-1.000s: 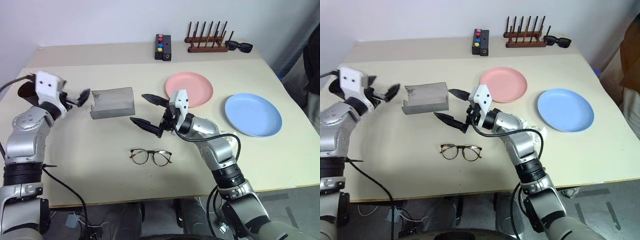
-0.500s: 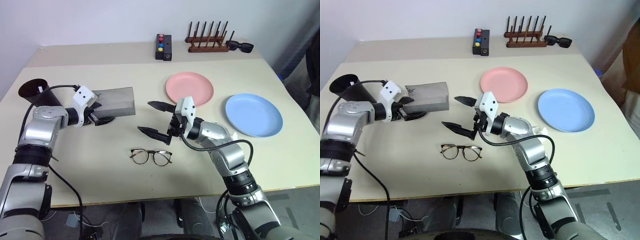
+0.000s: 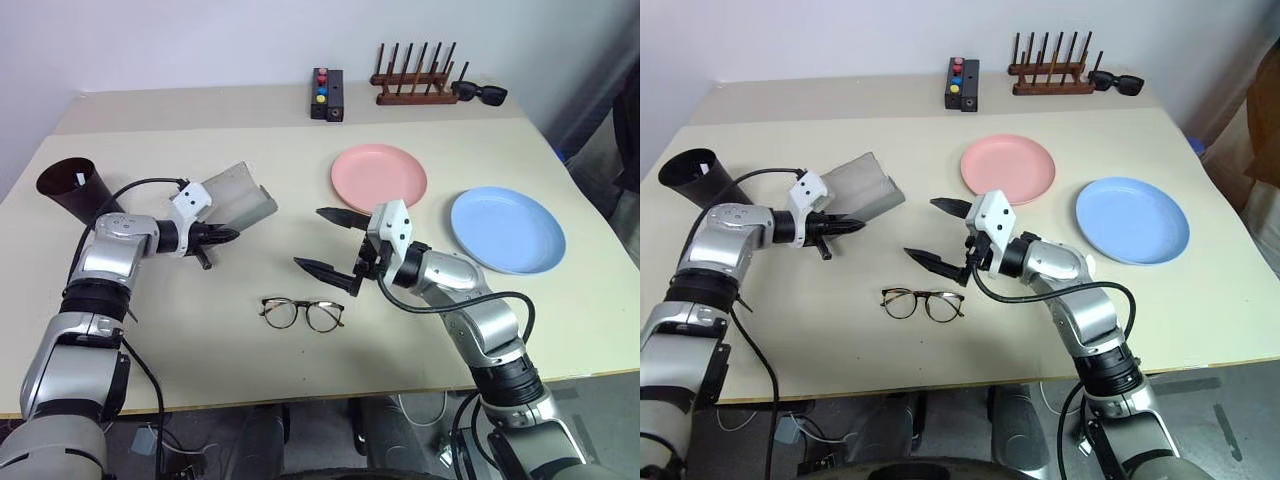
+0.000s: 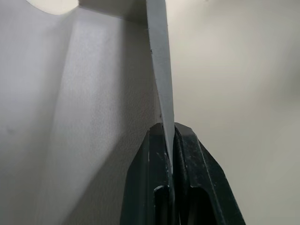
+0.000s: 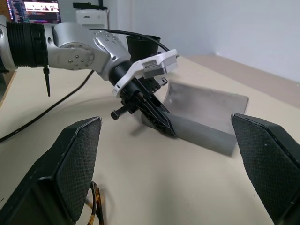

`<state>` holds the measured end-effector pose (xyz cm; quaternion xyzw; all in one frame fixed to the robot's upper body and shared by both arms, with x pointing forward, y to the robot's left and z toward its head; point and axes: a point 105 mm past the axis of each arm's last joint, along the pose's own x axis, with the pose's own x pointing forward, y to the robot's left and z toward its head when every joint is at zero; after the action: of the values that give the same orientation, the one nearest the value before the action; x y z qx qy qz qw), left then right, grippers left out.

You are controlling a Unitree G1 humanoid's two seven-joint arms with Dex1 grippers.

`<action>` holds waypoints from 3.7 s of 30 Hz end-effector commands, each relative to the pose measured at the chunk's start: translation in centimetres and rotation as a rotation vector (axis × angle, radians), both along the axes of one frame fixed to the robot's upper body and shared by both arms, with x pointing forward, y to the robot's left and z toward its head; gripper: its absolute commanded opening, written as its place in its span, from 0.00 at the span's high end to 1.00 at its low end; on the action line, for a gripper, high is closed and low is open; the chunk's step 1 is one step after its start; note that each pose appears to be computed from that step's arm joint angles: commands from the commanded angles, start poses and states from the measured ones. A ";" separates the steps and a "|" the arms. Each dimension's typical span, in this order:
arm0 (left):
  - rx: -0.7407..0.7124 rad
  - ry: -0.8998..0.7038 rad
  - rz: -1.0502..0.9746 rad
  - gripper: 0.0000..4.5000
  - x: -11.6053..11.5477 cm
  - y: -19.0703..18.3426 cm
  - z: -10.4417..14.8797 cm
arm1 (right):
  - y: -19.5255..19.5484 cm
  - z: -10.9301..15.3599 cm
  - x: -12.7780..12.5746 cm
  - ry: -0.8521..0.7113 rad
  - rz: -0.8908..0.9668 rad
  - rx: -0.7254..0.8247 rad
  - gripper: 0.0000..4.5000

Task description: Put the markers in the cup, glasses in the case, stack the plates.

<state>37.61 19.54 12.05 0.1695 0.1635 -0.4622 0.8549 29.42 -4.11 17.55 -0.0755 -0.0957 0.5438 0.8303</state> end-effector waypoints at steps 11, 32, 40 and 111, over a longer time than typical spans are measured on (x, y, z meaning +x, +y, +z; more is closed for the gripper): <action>0.097 -0.004 -0.464 0.99 -5.1 -6.8 -0.4 | -1.9 1.3 -0.9 -0.041 -0.062 -0.014 0.00; 0.059 -0.051 -0.318 0.52 -4.0 -4.8 3.5 | -3.6 -0.1 -1.0 -0.008 -0.085 -0.089 0.00; 0.035 -0.041 -0.460 0.01 -7.7 -6.6 4.5 | -6.8 -2.8 -2.7 0.078 -0.073 -0.277 0.00; 0.113 -0.177 -0.527 0.99 -1.3 -8.8 4.2 | -7.2 -2.3 -2.1 0.033 -0.160 -0.260 0.00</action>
<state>35.93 10.90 15.05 0.2691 0.0827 -0.6419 0.7132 27.50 -11.70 14.26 -0.1727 0.0182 0.4837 0.8578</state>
